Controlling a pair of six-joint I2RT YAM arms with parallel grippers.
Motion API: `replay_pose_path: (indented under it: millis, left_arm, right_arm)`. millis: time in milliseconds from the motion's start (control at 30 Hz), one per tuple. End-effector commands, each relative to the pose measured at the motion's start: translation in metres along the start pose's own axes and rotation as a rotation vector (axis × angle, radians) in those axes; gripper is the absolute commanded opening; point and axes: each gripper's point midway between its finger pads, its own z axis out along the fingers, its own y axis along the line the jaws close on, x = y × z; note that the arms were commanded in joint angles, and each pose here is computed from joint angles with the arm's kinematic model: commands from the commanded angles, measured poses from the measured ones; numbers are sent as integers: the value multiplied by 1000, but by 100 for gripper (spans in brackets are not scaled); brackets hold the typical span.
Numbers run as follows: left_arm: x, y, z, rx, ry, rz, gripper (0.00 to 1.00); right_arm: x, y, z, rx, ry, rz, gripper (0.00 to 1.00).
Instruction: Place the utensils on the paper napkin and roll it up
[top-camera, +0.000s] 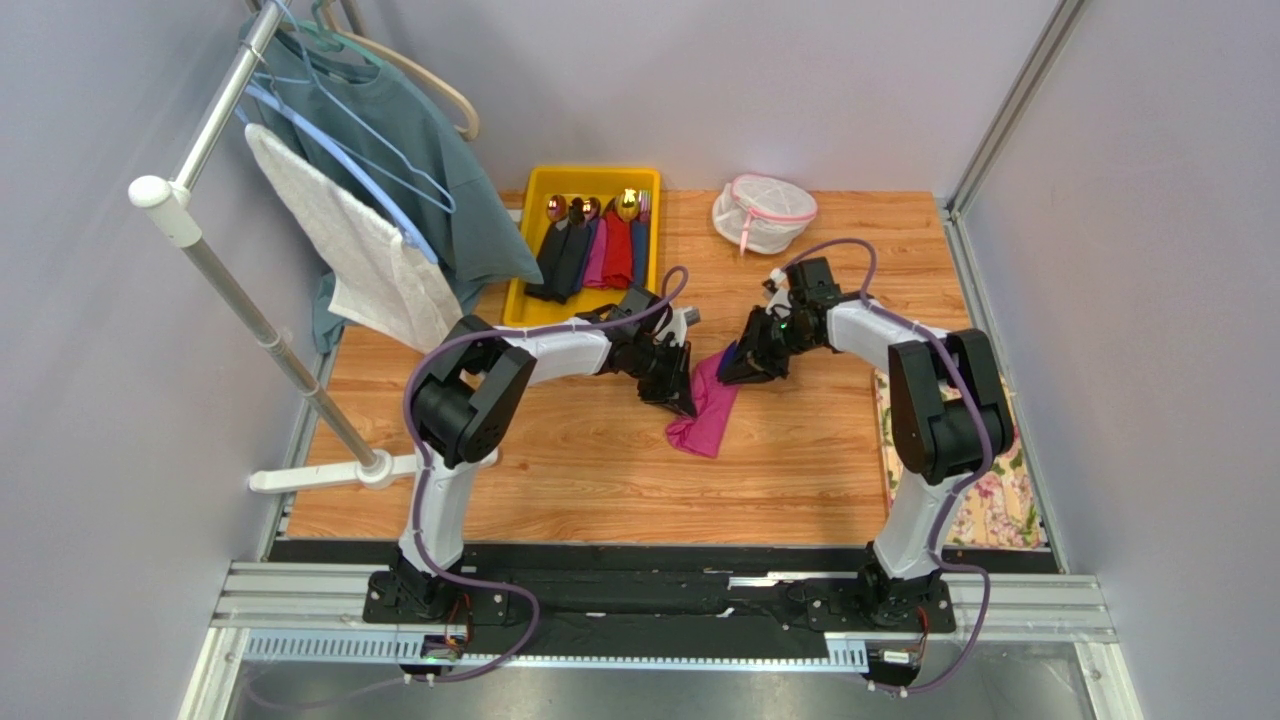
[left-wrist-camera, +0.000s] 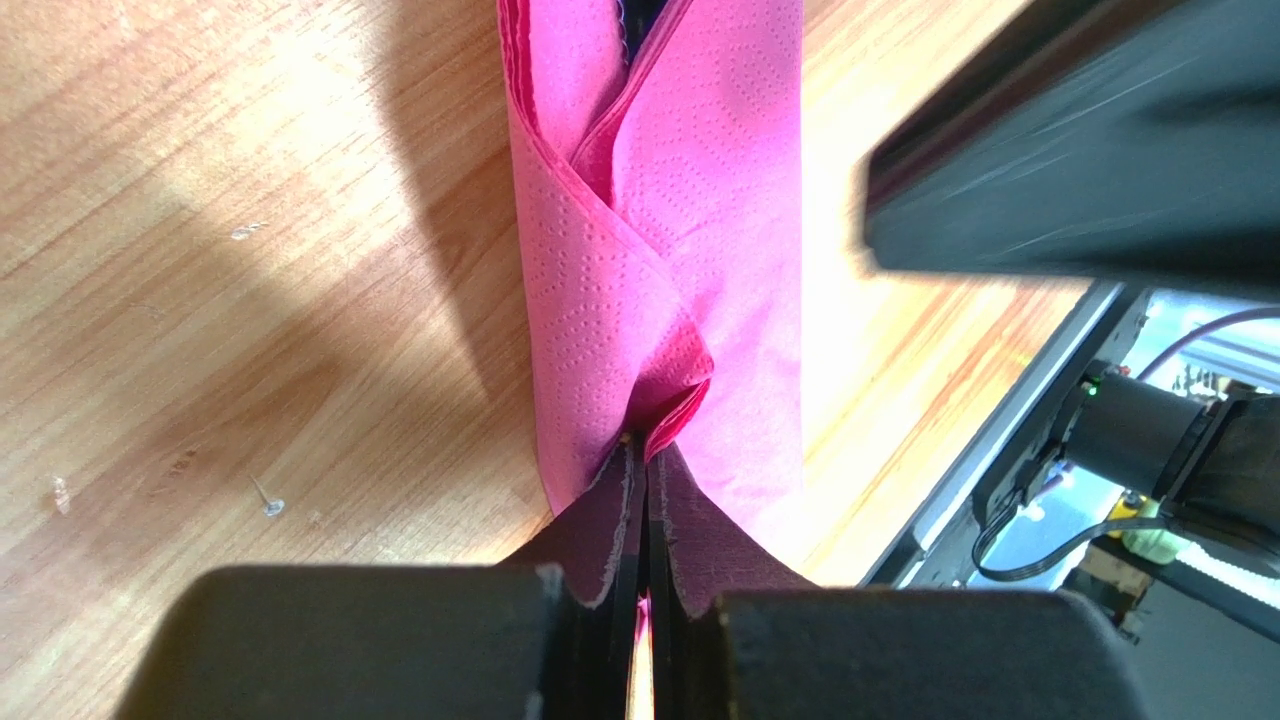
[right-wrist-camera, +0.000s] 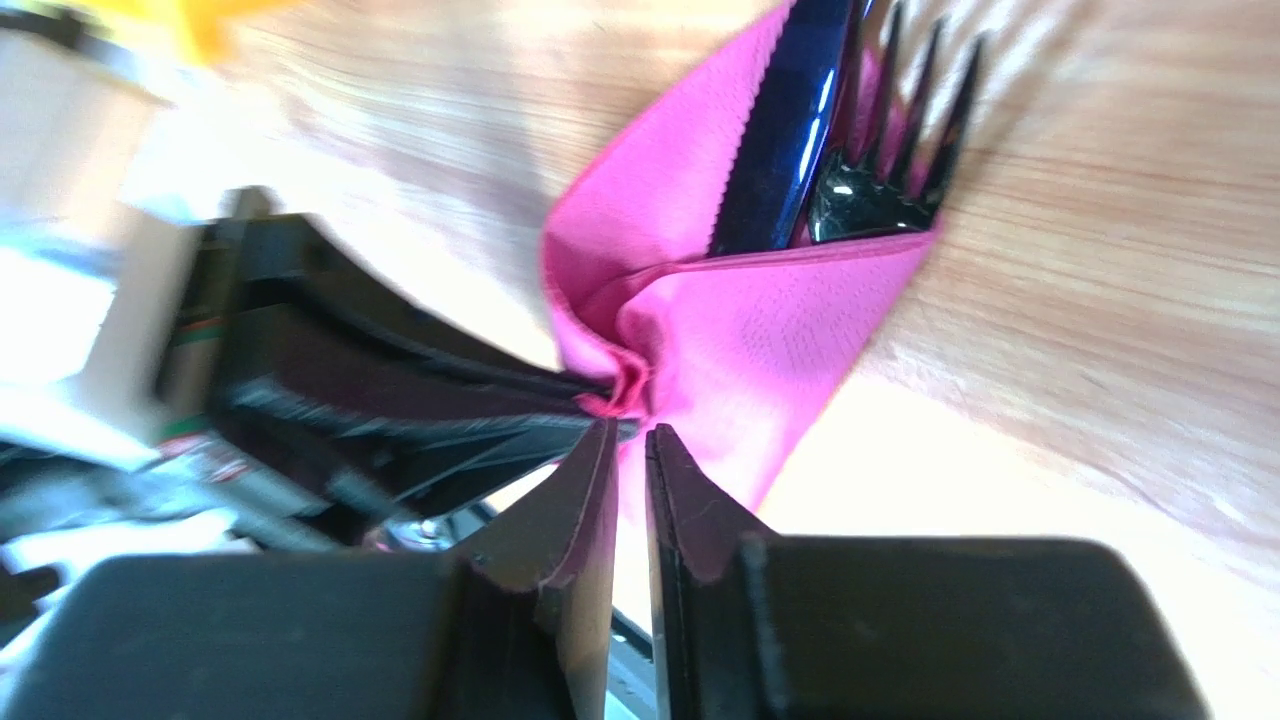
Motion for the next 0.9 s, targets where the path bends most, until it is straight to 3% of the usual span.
replay_pose_path:
  millis: [0, 700, 867]
  left_arm:
    - [15, 23, -3, -98, 49, 1, 2]
    - [14, 20, 1, -69, 55, -5, 0]
    - [4, 0, -8, -2, 13, 8, 0]
  right_arm:
    - [-1, 16, -18, -89, -15, 22, 14]
    - [1, -23, 27, -83, 21, 106, 2]
    - [8, -38, 32, -32, 36, 124, 0]
